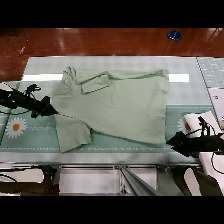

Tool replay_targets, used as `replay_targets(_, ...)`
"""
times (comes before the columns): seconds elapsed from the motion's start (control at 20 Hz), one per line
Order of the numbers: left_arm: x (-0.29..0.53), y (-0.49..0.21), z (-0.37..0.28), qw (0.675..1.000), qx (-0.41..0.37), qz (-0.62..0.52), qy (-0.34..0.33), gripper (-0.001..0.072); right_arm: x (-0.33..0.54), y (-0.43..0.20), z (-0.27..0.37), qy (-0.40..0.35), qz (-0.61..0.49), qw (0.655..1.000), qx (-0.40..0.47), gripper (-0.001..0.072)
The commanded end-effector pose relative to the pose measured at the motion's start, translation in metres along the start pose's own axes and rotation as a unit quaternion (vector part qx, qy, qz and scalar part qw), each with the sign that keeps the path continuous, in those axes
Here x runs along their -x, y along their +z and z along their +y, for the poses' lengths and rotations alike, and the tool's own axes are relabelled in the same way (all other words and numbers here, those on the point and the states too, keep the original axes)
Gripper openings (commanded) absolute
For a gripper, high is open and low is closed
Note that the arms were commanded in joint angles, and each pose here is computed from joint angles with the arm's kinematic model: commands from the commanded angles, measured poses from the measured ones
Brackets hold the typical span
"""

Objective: Fold the shirts.

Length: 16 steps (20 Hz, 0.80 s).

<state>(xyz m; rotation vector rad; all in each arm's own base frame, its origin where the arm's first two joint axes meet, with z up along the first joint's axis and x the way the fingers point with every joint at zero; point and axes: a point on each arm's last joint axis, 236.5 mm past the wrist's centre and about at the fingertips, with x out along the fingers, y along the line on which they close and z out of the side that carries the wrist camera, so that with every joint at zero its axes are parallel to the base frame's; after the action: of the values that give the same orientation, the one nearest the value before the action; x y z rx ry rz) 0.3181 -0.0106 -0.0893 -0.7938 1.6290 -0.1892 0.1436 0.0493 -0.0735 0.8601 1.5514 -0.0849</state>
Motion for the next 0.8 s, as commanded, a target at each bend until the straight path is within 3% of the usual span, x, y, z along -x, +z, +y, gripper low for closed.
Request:
replay_targets(0.0,0.0,0.001,0.0,1.0,-0.001,-0.002,0.001,0.0019,-0.017,0.015,0.007,-0.003,-0.007,1.0,-0.012,0.0413)
replay_targets(0.35,0.0,0.0,0.0,1.0,-0.001,-0.001,0.0,0.0019,-0.068,0.028,0.045,0.033,0.011,0.999,-0.008,0.0399)
replay_targets(0.5,0.001,0.001,-0.009,1.0,-0.002,-0.003,-0.017,0.0019,-0.065,0.041,0.084,0.078,-0.001,0.996,0.05,0.002)
replay_targets(0.75,0.06,0.034,-0.107,0.978,-0.06,-0.115,-0.163,0.0019,0.042,0.079,0.192,0.12,-0.077,0.962,0.232,0.0019)
